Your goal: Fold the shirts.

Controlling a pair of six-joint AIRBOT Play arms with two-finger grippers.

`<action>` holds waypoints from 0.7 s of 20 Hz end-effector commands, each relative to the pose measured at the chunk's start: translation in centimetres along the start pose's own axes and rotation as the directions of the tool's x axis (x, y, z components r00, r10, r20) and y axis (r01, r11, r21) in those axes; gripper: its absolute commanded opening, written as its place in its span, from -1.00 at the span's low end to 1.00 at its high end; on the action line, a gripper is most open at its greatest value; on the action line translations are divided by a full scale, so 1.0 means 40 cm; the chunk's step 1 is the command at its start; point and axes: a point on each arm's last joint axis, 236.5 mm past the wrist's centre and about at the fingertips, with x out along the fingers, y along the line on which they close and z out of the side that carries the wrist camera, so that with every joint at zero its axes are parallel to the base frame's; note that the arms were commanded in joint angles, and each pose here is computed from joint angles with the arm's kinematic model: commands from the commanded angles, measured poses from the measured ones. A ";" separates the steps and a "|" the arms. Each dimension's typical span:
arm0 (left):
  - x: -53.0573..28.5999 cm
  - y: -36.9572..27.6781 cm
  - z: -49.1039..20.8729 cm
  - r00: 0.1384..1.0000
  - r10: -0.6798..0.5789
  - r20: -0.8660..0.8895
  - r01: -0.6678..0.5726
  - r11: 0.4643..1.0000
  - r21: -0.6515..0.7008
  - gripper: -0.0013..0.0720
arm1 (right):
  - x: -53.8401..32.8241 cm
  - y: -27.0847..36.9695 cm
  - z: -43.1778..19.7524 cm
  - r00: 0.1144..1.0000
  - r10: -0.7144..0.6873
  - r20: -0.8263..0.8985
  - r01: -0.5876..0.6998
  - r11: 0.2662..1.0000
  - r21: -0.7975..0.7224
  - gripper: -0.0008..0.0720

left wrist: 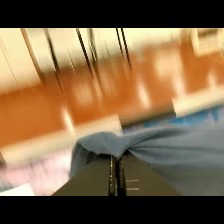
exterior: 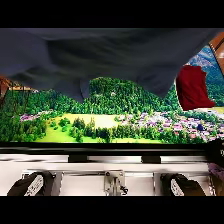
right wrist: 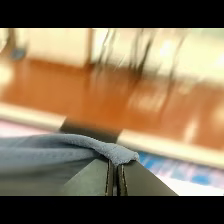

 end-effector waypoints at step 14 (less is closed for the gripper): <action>0.036 0.016 -0.510 0.848 -0.058 -0.526 -0.042 0.983 -0.177 -0.88 | -0.104 -0.047 -0.690 0.424 0.027 -0.905 0.193 0.974 0.119 -0.80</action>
